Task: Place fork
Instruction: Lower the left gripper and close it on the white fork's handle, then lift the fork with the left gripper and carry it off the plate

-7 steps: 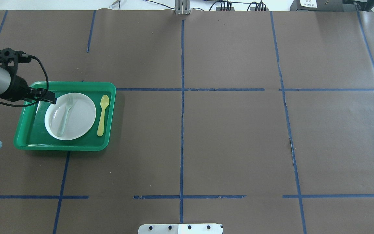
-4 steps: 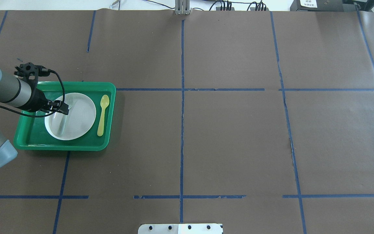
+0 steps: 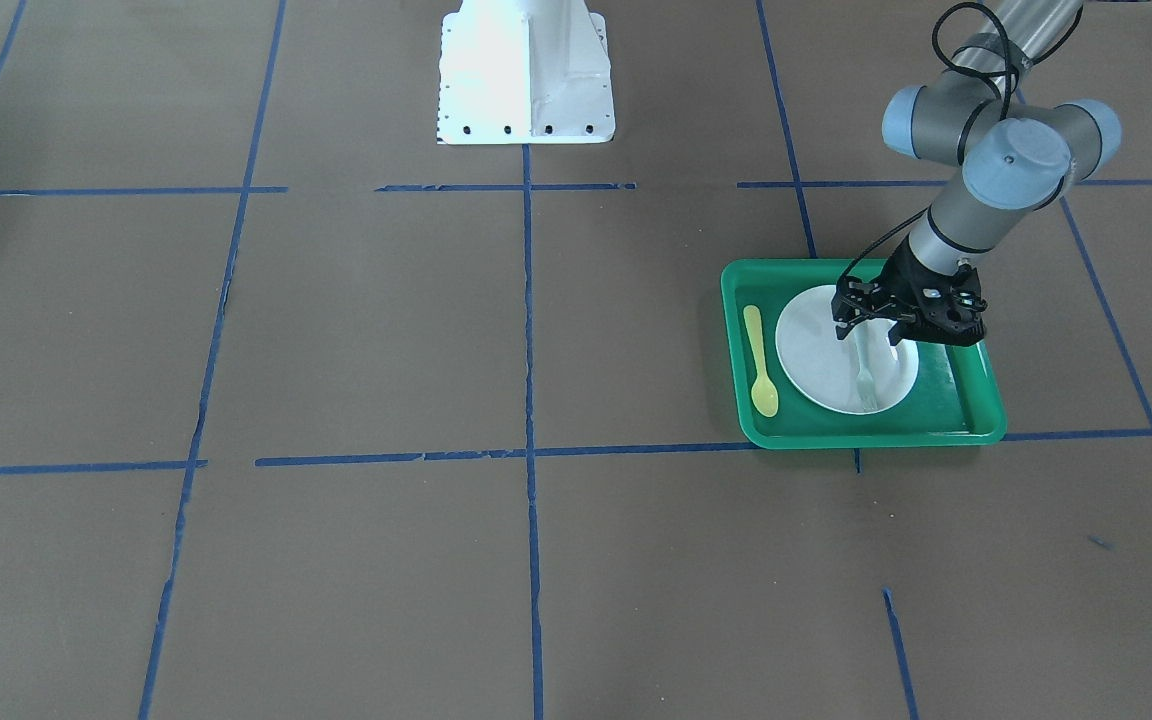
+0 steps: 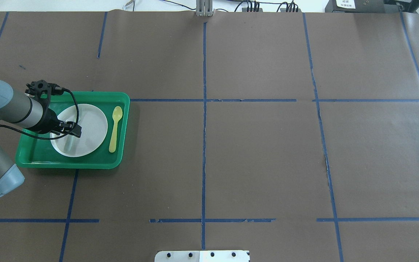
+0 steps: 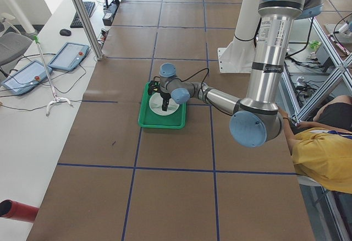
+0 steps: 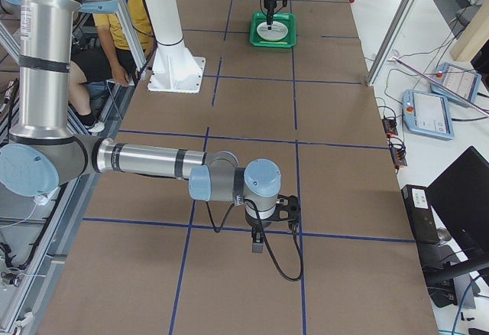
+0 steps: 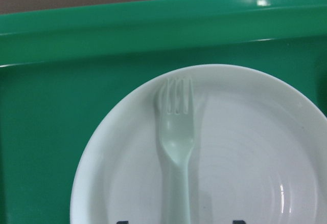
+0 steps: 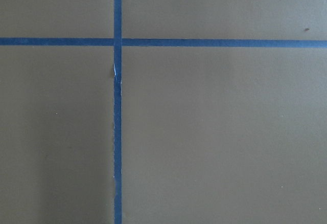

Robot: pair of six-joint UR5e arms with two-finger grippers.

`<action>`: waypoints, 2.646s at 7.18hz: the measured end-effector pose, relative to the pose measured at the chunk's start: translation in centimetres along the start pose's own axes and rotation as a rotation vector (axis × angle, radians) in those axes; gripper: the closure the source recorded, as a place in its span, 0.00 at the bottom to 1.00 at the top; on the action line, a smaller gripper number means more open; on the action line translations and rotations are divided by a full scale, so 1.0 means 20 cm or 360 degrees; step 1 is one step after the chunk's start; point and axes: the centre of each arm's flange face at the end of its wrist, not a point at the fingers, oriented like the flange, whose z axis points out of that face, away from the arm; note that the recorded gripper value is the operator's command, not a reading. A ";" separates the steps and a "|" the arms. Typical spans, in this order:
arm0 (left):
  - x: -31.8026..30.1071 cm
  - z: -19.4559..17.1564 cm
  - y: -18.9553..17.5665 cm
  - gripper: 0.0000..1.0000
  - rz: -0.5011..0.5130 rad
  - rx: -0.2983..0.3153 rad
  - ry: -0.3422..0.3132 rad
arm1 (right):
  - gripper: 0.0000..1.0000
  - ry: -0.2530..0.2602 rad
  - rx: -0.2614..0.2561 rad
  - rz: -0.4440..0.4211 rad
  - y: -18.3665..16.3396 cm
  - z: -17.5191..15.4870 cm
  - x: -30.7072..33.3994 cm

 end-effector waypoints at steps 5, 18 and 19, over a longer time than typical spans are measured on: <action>-0.02 0.02 0.01 0.58 -0.0003 -0.0022 -0.0008 | 0.00 -0.0001 -0.0001 0.0001 0.00 0.00 0.00; 0.04 -0.18 -0.01 1.00 -0.0076 -0.0095 -0.0029 | 0.00 0.0001 -0.0001 0.0001 0.00 0.00 0.00; 0.01 -0.29 -0.05 1.00 -0.0121 -0.0093 -0.0018 | 0.00 0.0001 -0.0001 0.0000 0.00 0.00 0.00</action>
